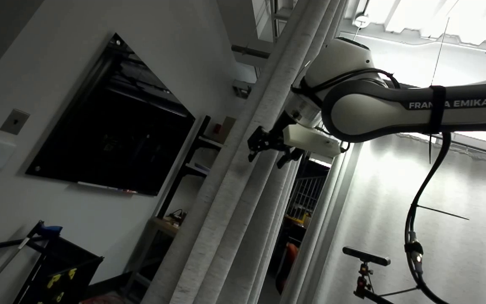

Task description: Move the curtain to the left

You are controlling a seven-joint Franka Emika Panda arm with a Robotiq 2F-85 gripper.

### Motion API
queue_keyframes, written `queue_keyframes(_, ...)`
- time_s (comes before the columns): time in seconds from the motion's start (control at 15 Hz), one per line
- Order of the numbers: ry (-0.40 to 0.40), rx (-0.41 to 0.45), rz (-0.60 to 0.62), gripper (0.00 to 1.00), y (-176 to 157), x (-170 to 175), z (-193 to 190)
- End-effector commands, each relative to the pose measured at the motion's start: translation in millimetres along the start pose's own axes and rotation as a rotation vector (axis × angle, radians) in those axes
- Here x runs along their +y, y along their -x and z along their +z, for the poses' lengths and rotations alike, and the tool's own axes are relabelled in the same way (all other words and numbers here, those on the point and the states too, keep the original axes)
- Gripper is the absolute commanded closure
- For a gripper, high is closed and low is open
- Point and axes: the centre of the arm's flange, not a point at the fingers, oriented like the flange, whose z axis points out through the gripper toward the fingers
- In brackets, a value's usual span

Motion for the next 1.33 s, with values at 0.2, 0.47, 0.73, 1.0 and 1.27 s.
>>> queue_keyframes(0.2,0.033,-0.039,-0.06,0.0,4,2,1)
queue_keyframes(0.47,0.122,0.011,-0.081,0.0,3,7,7)
queue_keyframes(0.73,0.148,0.091,-0.045,0.0,27,-4,26)
queue_keyframes(1.0,0.153,0.199,0.018,0.0,16,-9,28)
queue_keyframes(1.27,0.171,0.296,0.067,0.0,2,1,20)
